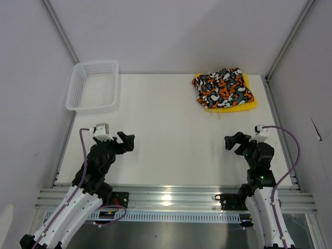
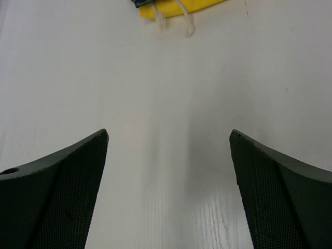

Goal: Fold and stack the shorts

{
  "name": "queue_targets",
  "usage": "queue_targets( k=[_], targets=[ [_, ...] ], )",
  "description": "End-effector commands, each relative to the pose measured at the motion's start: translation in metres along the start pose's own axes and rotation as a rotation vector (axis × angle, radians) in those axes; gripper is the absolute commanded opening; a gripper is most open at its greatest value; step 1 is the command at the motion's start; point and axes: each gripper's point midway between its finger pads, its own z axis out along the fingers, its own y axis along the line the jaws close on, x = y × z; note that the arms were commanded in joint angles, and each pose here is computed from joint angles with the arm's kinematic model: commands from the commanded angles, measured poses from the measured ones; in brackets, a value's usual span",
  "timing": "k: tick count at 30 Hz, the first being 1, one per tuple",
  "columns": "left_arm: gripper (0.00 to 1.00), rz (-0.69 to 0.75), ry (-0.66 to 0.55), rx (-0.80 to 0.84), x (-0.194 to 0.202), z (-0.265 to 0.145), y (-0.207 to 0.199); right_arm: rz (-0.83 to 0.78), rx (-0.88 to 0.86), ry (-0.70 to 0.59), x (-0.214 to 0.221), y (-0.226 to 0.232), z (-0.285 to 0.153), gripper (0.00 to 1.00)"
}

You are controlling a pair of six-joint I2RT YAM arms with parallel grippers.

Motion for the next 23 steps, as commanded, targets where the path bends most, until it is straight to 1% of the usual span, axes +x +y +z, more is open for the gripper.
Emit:
queue_targets(
  k=[1,2,3,7,17,23],
  targets=[
    [0.99,0.041,-0.051,-0.135,0.001,-0.01,0.034,-0.033,-0.008,-0.101,-0.019,0.004,-0.005,1.0],
    [0.99,0.044,-0.057,-0.079,0.003,-0.01,0.026,-0.026,-0.015,-0.099,-0.016,0.004,-0.005,0.99],
    [0.99,0.045,-0.087,-0.03,-0.002,-0.014,0.019,-0.027,-0.017,-0.095,-0.016,0.004,-0.005,0.99],
    [0.99,0.01,-0.11,0.006,0.01,-0.012,0.019,-0.02,-0.04,-0.063,-0.009,0.007,0.0,1.0],
    [0.99,0.026,-0.039,-0.027,0.02,-0.004,0.022,-0.006,-0.013,-0.087,-0.012,0.004,-0.003,1.0],
    [0.99,0.022,-0.035,-0.035,0.022,-0.004,0.023,0.005,0.008,-0.077,-0.012,0.0,-0.002,0.99]
  ],
)
